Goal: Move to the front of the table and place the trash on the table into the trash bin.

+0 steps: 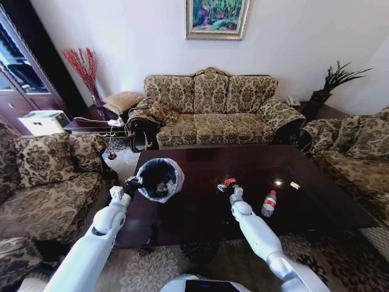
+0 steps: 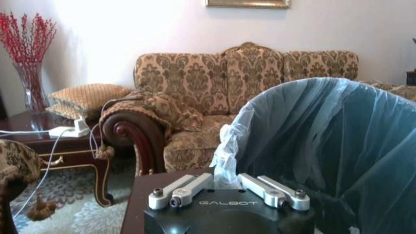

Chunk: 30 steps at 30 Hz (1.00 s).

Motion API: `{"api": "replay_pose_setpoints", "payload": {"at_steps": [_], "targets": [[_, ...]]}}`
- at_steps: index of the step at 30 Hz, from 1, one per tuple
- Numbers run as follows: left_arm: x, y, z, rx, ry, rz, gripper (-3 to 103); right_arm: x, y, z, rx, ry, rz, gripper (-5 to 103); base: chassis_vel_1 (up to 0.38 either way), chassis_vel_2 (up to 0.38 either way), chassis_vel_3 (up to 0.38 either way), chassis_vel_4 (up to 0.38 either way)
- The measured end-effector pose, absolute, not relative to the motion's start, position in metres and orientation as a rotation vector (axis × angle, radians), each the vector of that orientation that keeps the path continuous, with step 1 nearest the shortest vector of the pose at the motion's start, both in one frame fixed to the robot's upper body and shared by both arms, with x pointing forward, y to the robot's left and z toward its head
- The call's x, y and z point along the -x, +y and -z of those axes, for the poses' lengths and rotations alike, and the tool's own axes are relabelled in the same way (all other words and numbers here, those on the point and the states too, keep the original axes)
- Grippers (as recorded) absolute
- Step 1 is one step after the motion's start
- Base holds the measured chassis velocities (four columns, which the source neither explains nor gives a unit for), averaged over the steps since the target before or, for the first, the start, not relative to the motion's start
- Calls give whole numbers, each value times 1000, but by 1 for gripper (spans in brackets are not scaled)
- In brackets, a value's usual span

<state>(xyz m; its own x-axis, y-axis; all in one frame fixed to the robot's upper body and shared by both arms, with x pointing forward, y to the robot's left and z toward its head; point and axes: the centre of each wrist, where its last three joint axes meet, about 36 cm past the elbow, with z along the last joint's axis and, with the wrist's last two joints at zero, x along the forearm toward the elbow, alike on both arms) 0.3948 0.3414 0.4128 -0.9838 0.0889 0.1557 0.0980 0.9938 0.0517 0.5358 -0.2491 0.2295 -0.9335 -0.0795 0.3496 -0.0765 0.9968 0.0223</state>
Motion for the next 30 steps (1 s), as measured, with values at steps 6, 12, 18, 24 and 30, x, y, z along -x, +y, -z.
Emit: {"api": "replay_pose_setpoints", "payload": {"at_steps": [6,12,18,24,30], "targets": [[-395,343,-415,140,-2988,96,1,-534,-248,-230,-110,-2781,0,100,-6,10,8,-7],[-393,343,-415,140,-2988,96,1,-532,-245,-228,-118,-2782,-12,100,-113,104,110,-119],[-393,343,-417,138,-2994,93,1,-513,-235,-224,-96,-2781,-20,100,-171,168,158,-172],[-392,347,-419,124,-2998,95,1,-480,-215,-240,-10,-2756,-17,100,-56,43,39,-57],[-390,350,-418,119,-2996,92,1,-462,-204,-258,108,-2721,18,100,9,-2,-4,11]]}}
